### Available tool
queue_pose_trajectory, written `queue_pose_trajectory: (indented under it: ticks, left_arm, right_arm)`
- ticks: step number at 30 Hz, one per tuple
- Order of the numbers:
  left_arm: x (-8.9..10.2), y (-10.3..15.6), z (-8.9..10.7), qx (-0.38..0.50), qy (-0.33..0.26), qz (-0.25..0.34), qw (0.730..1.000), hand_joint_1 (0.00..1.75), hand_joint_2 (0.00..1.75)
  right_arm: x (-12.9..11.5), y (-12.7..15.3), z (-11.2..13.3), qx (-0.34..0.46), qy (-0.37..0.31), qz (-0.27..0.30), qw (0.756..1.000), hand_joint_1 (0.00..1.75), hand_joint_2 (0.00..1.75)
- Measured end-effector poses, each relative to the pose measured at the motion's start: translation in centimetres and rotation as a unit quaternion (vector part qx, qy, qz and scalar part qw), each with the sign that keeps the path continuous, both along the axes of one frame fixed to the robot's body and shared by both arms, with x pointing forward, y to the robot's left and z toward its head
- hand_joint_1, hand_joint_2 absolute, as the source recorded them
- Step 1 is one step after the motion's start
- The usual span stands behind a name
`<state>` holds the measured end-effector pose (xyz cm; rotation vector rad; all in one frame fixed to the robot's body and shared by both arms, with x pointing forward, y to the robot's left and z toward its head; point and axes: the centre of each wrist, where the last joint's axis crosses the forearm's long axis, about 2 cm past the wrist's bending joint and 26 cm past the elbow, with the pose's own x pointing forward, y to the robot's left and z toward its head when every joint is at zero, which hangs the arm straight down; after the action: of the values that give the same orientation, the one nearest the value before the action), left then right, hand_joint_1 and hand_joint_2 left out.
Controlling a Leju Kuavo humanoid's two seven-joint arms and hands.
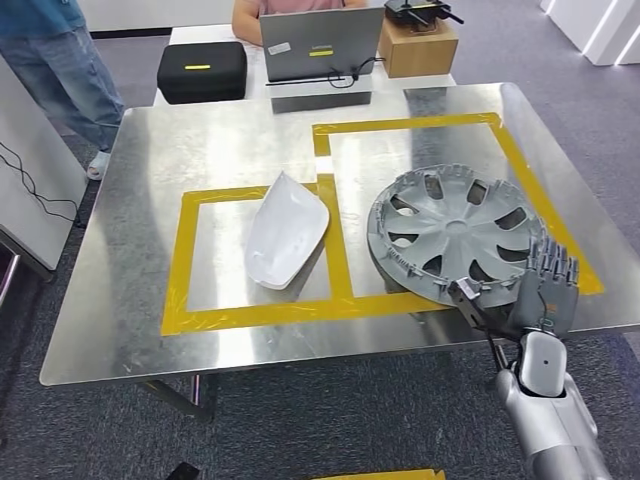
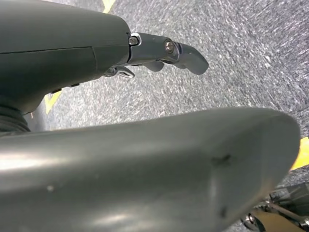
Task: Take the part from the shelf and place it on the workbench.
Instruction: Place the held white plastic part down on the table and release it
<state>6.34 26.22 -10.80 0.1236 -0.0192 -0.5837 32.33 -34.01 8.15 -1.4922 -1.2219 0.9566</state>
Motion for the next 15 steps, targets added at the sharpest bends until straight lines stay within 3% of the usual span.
queue_pose_trajectory:
  ticks: [4,10,15]
  left_arm:
    - [0.0,0.2,0.0,0.007,-0.006,-0.009,1.000,0.00,0.00]
    - [-0.3,0.6,-0.1,0.010,-0.007,-0.014,1.000,0.00,0.00]
    - [-0.6,0.9,-0.1,0.011,-0.008,-0.014,1.000,0.00,0.00]
  right_arm:
    - [1.2,-1.6,0.8,0.002,0.038,-0.007,0.999,0.00,0.00]
    - [3.5,-4.5,3.2,0.062,0.093,-0.010,0.994,0.00,0.00]
    - [4.4,-5.7,4.9,0.102,0.083,-0.003,0.991,0.00,0.00]
